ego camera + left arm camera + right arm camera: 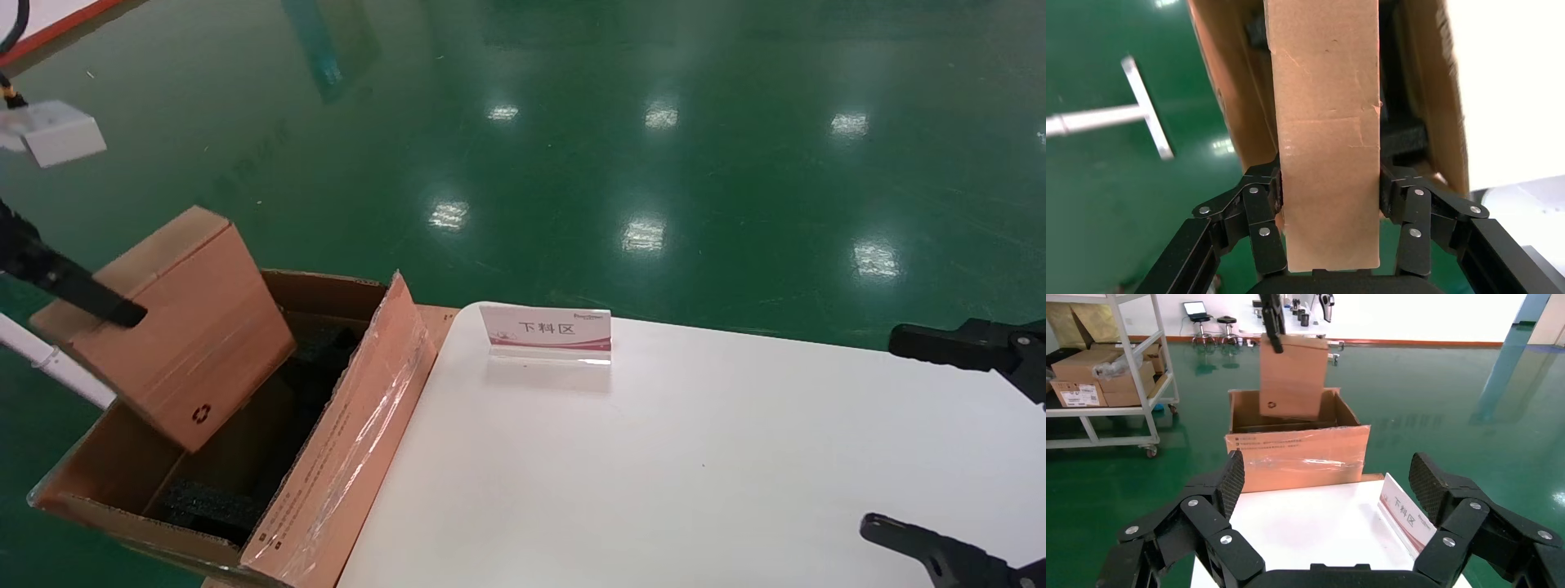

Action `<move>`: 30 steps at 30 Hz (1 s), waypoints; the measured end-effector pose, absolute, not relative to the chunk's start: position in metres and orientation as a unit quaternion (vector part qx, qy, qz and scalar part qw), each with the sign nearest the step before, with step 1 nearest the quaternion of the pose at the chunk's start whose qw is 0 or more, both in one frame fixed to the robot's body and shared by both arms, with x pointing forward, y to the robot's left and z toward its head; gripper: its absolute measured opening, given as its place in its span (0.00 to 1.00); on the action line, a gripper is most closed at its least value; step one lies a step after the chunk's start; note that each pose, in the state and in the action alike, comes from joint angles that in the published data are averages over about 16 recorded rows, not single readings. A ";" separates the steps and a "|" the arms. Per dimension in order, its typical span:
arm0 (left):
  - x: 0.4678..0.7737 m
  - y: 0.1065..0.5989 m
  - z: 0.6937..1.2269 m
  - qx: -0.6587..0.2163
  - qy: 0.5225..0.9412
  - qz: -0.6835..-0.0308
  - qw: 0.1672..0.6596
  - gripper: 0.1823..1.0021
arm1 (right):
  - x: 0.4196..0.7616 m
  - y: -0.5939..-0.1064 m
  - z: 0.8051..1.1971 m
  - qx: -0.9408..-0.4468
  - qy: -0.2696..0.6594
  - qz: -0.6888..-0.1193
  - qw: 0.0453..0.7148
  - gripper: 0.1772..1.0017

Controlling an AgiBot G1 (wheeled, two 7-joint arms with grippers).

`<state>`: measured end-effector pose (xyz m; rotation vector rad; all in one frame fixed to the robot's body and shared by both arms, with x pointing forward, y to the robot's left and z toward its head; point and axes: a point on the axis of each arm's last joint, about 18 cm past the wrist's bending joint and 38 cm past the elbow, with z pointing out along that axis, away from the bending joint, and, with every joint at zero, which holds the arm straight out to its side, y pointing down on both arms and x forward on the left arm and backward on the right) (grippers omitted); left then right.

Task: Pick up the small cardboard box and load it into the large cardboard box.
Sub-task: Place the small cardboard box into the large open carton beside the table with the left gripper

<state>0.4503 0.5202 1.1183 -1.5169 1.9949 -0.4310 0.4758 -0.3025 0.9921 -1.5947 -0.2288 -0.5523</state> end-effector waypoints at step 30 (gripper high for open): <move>0.474 0.546 1.036 -0.643 0.709 -0.135 0.258 0.34 | 0.476 -0.303 0.992 -0.704 -0.101 -0.244 0.659 1.00</move>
